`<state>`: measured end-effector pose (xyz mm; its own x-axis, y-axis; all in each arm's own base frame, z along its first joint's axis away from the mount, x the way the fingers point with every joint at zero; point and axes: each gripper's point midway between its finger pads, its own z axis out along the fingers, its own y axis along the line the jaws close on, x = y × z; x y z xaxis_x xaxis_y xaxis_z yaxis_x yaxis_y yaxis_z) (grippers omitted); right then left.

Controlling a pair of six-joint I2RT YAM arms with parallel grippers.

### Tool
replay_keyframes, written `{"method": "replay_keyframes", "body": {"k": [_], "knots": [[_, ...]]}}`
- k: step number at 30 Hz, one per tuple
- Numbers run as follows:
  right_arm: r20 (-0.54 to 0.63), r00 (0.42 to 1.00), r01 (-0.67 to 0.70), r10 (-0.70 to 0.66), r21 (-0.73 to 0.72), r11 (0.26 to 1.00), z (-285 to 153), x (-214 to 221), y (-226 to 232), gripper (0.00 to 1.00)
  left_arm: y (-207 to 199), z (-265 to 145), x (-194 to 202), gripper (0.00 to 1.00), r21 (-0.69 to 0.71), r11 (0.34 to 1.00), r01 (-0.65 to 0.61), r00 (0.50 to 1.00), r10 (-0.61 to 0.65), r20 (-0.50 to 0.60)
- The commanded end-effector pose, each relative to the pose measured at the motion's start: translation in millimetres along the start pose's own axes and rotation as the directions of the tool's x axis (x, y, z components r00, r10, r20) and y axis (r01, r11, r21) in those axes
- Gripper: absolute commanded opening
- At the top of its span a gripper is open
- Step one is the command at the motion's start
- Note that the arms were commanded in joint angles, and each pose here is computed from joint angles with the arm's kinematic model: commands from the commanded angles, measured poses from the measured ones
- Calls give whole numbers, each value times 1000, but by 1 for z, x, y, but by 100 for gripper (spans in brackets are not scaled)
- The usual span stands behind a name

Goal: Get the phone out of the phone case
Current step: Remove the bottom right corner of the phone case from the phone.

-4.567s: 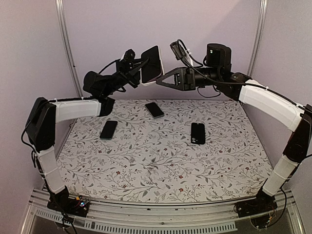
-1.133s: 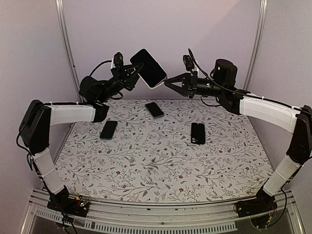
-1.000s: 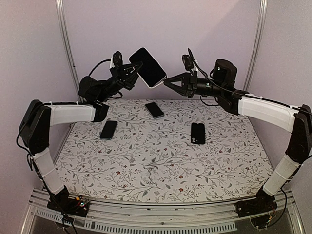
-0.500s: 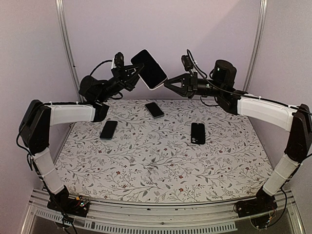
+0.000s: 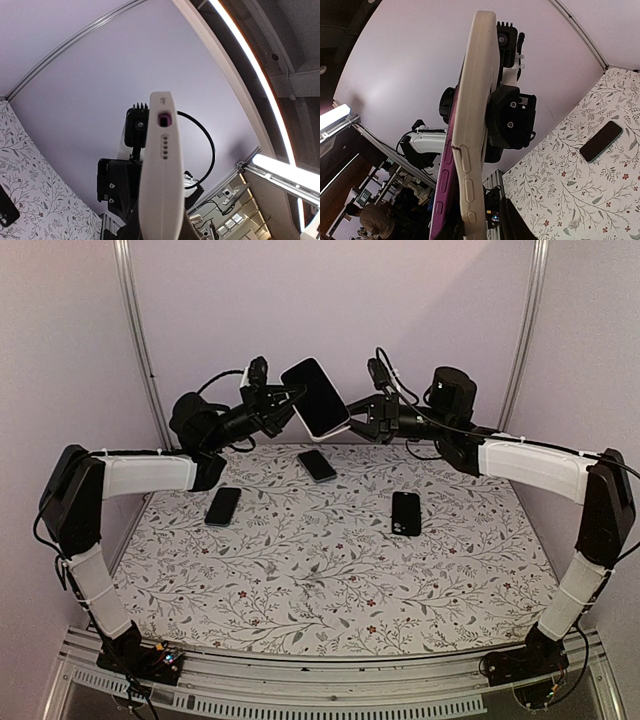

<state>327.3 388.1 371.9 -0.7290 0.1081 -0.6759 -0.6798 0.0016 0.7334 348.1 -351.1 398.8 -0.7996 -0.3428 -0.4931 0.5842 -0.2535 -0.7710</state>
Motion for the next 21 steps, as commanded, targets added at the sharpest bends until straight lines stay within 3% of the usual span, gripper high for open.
{"method": "replay_keyframes", "body": {"k": [1, 6, 10, 14, 21], "knots": [[129, 992, 6, -15, 67, 998, 4, -33, -25, 19, -23, 19, 96, 0, 67, 996, 55, 926, -26, -377], [125, 992, 1, -12, 85, 996, 4, -28, -32, 9, -1, 17, 92, 11, -13, 999, 42, 930, -44, -366], [128, 992, -10, -6, 123, 992, 1, -22, -44, 2, 17, 10, 83, 31, -92, 996, 6, 938, -37, -346], [139, 990, -16, -9, 184, 983, -4, -16, -59, 0, 35, 0, 73, 50, -182, 982, -41, 945, -21, -326], [142, 990, -29, -11, 275, 961, -10, -11, -78, 0, 58, -17, 56, 68, -331, 931, -153, 952, 49, -302]]}}
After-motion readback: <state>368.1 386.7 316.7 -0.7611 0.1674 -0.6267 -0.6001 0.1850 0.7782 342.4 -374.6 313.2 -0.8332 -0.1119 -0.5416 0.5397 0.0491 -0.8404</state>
